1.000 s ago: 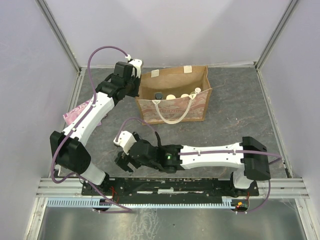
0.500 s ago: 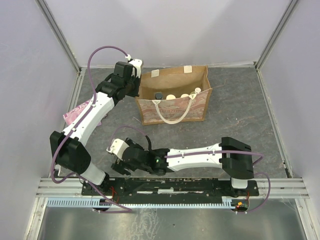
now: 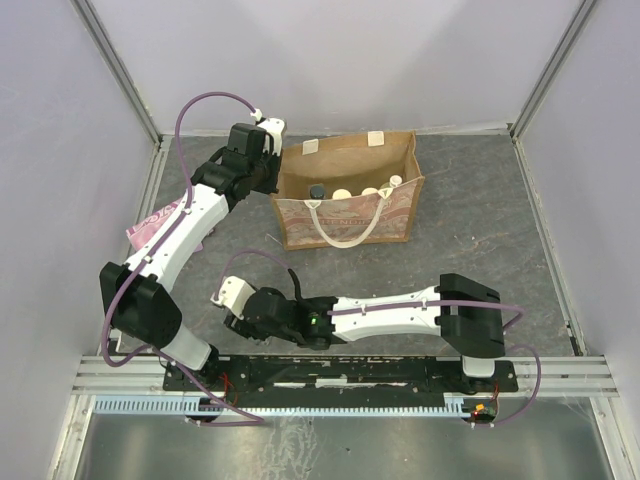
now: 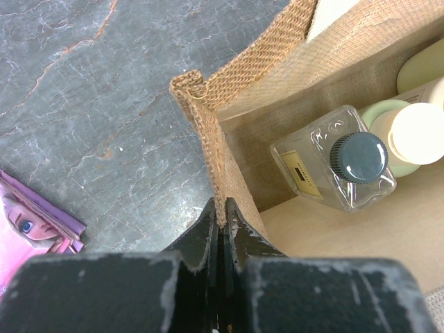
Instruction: Place the personal care products into the canvas bag
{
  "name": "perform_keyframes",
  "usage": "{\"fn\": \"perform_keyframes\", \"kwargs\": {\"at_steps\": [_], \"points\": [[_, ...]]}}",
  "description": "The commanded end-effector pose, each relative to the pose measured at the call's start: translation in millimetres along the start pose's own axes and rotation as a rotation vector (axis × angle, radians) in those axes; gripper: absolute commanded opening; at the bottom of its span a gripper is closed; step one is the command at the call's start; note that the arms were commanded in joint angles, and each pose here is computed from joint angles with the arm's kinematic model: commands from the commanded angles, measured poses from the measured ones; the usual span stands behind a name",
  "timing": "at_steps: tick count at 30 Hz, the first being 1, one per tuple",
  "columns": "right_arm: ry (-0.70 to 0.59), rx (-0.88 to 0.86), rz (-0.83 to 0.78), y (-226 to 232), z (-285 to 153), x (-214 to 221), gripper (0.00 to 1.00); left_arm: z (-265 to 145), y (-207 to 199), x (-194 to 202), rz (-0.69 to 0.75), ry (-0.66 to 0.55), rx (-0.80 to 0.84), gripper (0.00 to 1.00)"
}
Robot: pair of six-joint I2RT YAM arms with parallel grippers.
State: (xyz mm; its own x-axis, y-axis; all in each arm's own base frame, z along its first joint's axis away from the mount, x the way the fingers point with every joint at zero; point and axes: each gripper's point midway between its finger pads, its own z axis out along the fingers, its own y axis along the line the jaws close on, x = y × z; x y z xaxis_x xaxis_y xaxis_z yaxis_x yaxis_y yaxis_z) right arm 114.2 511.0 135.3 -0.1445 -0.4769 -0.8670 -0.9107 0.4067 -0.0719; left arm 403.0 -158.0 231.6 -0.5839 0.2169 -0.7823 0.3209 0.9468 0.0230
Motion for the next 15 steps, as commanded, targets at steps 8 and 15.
{"fn": "perform_keyframes", "kwargs": {"at_steps": [8, 15], "points": [[-0.029, 0.19, 0.115, -54.0, -60.0, -37.1, 0.0, -25.3, 10.5, -37.0, 0.022, -0.116, -0.025, 0.03], [-0.04, 0.426, 0.313, -118.1, -147.3, -62.7, 0.0, -25.9, 10.4, -36.7, 0.023, -0.116, -0.025, 0.03]]}}
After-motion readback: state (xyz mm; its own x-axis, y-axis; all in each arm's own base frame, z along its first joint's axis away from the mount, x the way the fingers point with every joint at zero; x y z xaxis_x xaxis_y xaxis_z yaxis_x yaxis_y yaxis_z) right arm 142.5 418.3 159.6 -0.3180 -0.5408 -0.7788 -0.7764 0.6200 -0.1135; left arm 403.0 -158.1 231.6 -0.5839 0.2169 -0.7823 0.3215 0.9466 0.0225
